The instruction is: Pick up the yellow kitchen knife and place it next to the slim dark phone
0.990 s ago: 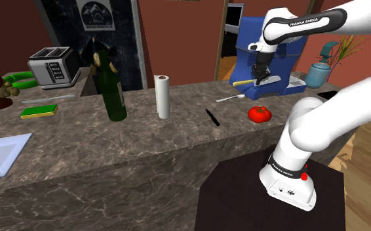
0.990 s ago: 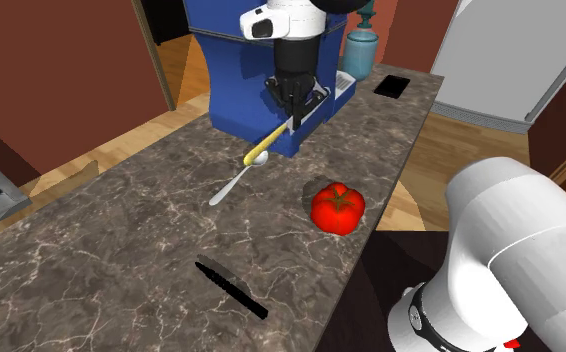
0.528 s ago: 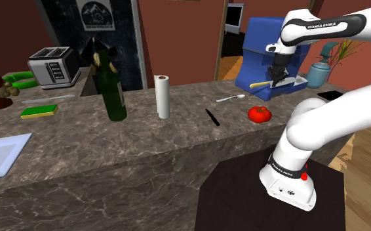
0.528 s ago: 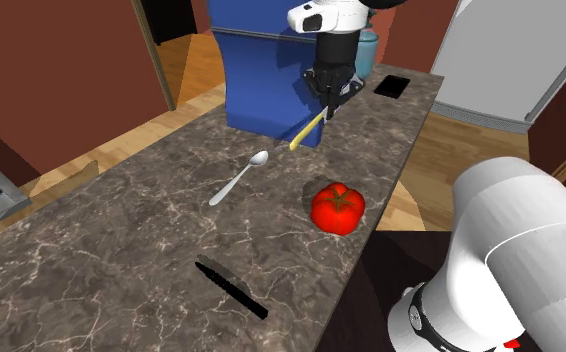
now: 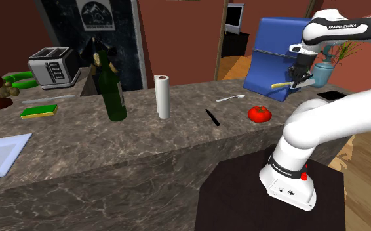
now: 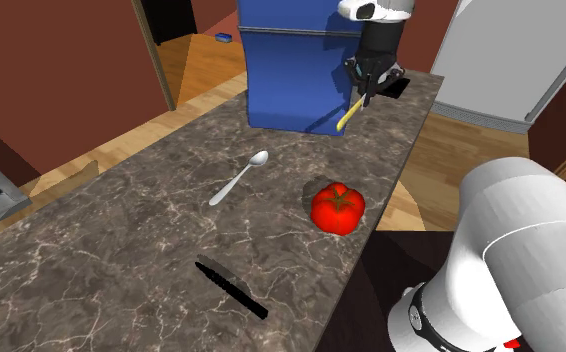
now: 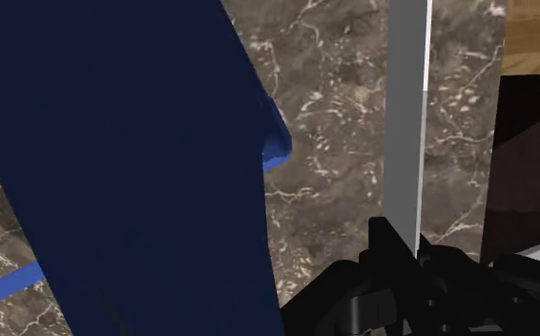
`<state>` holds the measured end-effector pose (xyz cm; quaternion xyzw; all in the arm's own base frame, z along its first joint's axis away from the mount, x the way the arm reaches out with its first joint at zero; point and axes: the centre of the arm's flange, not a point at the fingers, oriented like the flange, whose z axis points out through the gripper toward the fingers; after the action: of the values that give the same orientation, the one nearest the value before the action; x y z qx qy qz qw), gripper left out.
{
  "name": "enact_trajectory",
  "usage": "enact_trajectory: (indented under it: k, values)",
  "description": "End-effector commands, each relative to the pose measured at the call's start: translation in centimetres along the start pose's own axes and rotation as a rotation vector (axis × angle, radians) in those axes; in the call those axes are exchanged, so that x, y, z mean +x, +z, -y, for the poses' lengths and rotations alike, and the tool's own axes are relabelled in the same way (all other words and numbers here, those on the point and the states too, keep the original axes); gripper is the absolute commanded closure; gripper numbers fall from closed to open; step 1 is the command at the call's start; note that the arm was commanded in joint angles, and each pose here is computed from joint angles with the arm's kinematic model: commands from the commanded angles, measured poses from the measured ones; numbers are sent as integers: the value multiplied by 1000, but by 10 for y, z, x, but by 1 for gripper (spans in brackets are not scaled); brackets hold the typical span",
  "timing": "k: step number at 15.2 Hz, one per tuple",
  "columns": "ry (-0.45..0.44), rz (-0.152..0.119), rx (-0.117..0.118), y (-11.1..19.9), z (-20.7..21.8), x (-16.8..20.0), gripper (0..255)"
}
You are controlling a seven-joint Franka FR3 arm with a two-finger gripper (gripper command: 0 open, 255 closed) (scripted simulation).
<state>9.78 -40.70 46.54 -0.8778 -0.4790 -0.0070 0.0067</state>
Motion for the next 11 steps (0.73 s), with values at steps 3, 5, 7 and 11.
enact_trajectory:
  k: [3, 5, 7, 11]
  values:
    - [5, 33, 5, 1, 21, -51, 255]
    - [5, 33, 5, 1, 32, -75, 255]
    - [5, 33, 5, 0, 43, -99, 255]
    - [5, 33, 5, -1, 66, -147, 255]
